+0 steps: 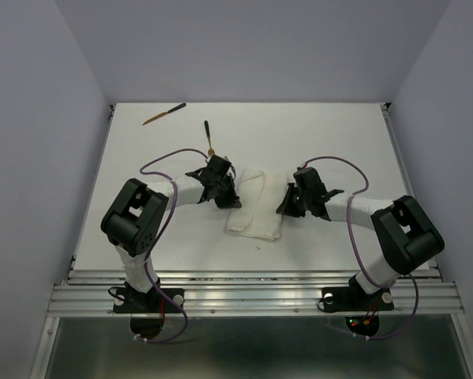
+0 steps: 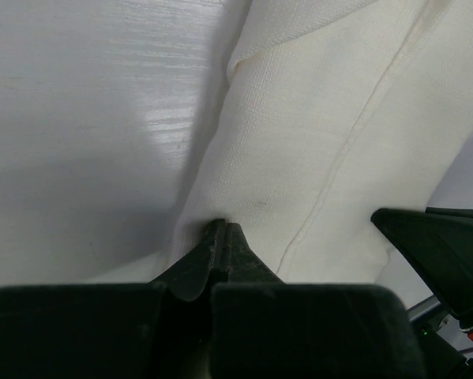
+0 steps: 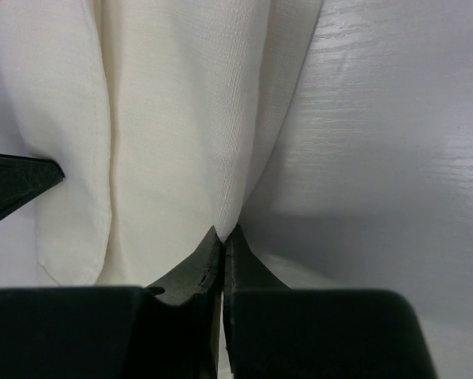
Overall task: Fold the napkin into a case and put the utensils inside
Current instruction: Fold the 2/3-rectangle-folded napkin at the center of the board.
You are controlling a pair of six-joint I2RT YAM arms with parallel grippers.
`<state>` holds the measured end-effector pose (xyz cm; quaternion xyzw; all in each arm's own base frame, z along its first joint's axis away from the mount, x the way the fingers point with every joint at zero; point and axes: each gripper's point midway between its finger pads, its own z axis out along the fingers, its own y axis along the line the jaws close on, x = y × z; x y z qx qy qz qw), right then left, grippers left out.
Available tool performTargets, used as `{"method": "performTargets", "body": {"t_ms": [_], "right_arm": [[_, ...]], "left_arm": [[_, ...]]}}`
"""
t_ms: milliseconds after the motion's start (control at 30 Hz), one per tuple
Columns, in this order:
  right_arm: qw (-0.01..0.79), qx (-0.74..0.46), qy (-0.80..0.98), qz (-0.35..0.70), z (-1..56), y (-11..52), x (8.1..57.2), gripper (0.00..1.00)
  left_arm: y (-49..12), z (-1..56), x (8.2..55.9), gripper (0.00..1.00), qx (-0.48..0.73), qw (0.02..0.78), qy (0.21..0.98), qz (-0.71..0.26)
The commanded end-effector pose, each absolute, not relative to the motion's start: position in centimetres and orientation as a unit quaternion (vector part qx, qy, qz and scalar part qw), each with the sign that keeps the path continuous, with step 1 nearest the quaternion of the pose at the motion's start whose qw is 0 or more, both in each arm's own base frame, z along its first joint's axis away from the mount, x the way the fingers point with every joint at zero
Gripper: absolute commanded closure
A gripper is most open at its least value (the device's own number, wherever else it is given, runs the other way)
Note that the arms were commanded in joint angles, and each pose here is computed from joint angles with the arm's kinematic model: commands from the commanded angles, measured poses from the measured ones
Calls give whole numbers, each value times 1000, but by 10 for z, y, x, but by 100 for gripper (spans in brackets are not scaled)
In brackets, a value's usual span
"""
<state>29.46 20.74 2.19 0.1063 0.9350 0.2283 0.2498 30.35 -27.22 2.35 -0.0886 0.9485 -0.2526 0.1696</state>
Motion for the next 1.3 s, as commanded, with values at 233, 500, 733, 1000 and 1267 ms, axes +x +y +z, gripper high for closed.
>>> {"method": "performTargets", "body": {"t_ms": [233,500,733,1000,1267], "right_arm": [[285,73,928,230,60,226,308,99],[293,51,923,246,76,254,313,99],[295,30,919,261,85,282,315,99],[288,3,920,268,85,312,317,99],[269,-1,929,254,71,328,324,99]], "left_arm": [[-267,18,301,100,-86,169,953,-236],[-267,17,301,100,-86,170,953,-236],[-267,17,300,100,-85,170,953,-237],[-267,16,300,100,-87,169,953,-237],[-267,14,298,100,-86,166,953,-239]]}}
